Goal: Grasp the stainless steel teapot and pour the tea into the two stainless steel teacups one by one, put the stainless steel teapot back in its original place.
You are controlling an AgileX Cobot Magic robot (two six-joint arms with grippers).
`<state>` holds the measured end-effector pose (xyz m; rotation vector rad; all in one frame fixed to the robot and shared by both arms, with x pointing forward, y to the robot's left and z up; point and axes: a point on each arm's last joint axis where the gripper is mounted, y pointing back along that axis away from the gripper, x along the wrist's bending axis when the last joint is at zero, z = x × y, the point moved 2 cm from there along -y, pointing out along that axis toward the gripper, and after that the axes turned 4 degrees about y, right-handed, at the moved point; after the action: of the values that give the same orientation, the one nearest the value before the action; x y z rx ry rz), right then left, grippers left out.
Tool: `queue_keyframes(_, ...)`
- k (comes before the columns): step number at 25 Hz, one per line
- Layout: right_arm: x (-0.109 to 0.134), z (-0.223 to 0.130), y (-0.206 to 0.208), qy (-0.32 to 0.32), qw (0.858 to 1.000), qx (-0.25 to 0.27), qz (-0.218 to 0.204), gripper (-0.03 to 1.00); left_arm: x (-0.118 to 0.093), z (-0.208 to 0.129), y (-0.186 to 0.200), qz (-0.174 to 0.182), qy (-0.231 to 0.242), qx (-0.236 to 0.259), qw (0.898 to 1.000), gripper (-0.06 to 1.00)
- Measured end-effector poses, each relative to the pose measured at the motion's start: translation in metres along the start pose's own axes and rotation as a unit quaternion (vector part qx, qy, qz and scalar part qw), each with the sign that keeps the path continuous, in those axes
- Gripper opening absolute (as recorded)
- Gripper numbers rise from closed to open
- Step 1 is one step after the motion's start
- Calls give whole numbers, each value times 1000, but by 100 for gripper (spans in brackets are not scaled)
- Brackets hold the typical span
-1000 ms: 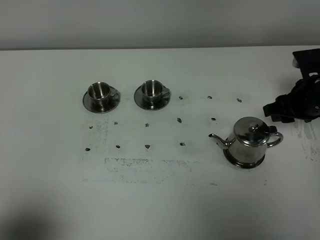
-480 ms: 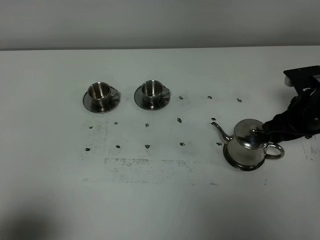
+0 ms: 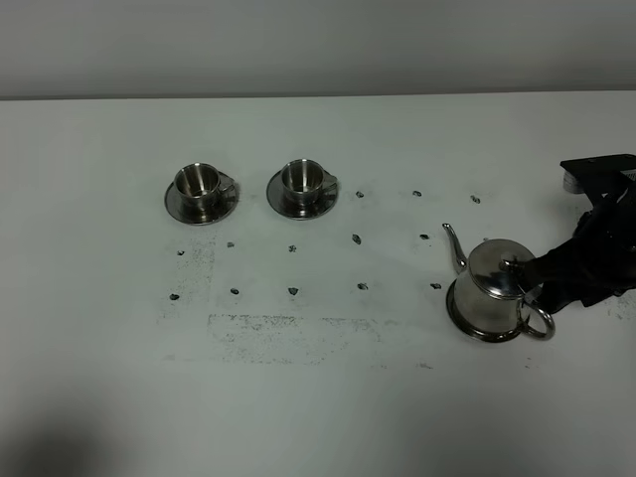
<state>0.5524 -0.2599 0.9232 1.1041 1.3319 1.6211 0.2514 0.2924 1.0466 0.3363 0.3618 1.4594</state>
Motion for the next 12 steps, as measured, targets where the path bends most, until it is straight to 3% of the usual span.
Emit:
queue_keyframes(7, -3, -16, 45, 4, 998, 1, -69, 47, 0, 0, 0, 0, 0, 0, 1000, 49)
queue_keyframes(10, 8, -18, 67, 41, 997, -24, -67, 47, 0, 0, 0, 0, 0, 0, 1000, 49)
queue_keyframes(12, 21, -19, 73, 82, 995, -35, -45, 47, 0, 0, 0, 0, 0, 0, 1000, 49)
